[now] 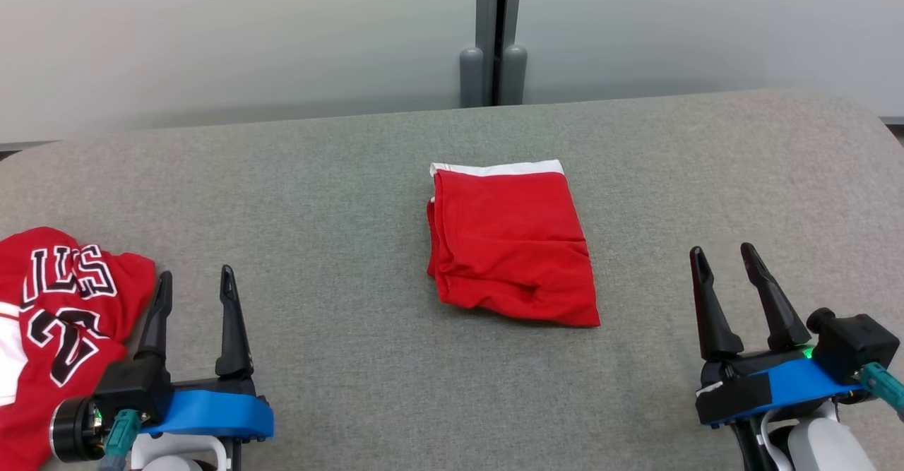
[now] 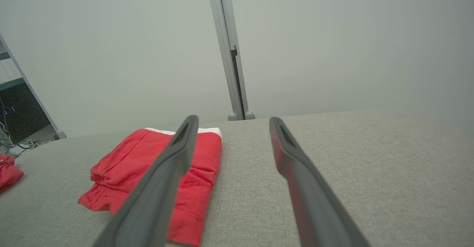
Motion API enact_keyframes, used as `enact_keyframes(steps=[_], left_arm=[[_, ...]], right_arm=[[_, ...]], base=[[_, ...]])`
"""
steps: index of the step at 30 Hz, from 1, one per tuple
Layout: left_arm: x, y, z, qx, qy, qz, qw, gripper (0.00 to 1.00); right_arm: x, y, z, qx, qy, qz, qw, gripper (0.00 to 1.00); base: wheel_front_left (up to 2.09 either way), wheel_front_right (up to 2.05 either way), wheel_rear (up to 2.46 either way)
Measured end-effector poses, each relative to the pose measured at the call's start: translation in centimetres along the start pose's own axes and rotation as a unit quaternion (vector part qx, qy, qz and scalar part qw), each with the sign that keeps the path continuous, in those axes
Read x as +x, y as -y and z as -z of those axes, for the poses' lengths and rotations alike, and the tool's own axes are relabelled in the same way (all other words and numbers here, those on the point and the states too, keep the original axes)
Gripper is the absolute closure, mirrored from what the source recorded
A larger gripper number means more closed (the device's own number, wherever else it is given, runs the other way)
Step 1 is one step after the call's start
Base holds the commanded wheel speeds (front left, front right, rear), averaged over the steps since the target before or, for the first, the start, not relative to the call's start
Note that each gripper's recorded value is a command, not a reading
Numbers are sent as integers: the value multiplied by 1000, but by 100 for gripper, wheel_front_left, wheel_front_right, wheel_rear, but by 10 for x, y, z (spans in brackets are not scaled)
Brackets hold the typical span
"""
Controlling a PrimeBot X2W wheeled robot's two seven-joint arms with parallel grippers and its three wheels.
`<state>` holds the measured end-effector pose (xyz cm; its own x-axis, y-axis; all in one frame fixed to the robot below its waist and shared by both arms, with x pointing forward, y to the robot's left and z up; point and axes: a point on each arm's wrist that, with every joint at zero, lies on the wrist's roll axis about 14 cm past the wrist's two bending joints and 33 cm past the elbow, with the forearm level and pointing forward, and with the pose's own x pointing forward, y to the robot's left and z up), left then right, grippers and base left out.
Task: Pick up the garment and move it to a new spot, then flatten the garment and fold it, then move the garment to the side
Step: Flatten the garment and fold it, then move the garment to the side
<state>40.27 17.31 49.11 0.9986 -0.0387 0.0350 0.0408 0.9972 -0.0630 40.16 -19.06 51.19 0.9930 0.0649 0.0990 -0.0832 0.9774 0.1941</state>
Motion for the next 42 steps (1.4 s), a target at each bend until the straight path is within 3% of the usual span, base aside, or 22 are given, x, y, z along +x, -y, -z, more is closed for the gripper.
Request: enact_keyframes(steps=[15, 42], left_arm=[[-19, -8, -9, 13, -8, -15, 1000, 0], [-24, -16, -8, 17, -18, -27, 999, 0]], right_arm=[[-8, -31, -7, -32, -4, -29, 999, 0], [-11, -30, 2, -36, -28, -22, 999, 0]], base=[[0, 0, 0], [0, 0, 0]])
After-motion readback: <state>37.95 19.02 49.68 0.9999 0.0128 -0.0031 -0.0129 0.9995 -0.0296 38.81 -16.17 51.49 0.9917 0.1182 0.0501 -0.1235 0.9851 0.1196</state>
